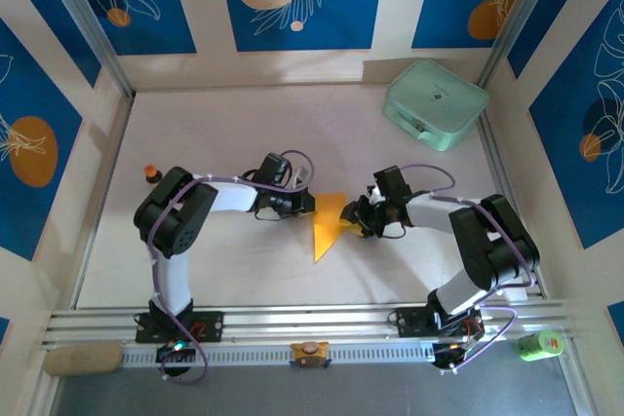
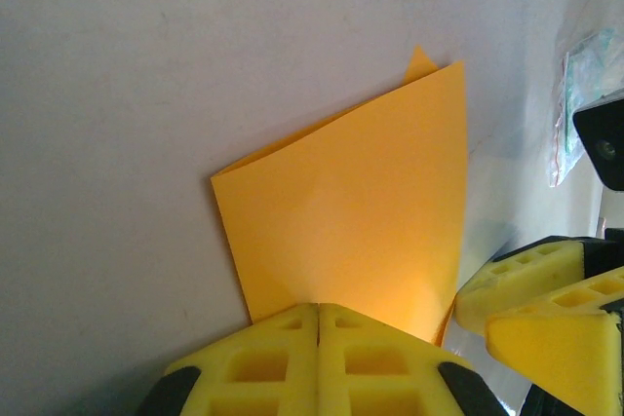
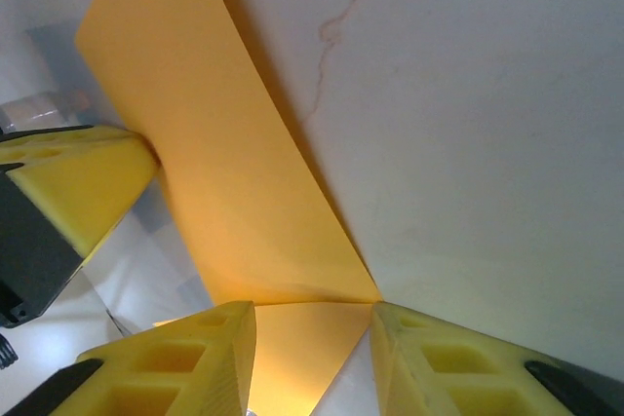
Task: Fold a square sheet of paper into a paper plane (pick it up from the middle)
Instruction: Fold the wing for the fifth time at the center of the table.
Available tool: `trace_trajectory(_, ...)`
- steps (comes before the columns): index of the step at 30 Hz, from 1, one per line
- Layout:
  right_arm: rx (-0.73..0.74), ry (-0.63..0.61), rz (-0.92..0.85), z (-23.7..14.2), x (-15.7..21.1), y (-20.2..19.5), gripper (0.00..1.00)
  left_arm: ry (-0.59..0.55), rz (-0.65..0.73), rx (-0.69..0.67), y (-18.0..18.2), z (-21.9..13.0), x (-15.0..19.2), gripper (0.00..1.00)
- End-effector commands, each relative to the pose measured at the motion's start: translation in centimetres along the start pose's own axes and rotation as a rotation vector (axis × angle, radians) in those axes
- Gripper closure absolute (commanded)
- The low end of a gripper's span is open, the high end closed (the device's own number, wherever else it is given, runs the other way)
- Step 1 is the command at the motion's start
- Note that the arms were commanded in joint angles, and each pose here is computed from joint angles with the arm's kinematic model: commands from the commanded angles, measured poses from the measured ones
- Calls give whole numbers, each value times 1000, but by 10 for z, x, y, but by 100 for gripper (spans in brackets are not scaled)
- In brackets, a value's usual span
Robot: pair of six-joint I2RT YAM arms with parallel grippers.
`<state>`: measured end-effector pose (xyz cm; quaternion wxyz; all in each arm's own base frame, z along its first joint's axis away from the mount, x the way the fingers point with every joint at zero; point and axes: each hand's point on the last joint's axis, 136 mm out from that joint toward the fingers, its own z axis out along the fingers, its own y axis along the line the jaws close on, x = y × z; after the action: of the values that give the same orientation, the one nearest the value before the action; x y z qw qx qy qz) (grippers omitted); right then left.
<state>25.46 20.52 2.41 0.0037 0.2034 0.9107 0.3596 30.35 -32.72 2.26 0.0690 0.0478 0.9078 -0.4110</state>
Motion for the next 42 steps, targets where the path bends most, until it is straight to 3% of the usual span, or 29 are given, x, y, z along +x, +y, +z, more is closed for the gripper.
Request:
trace_trajectory(1,73,14,24,1,4,-11,63,95,-47,-32,14,4,29,96)
trace_trajectory(11,88,6,18,1,1,-6,63,91,-50,-32,14,4,29,96)
trace_trajectory(26,-92,42,-69,-2,-3,28,63,91,-50,-30,13,4,28,97)
trace_trajectory(34,46,-33,-122,-14,-26,11,62,92,-51,-36,15,3,29,97)
trace_trajectory(42,13,16,-105,-4,-30,9,63,92,-52,-37,15,3,29,97)
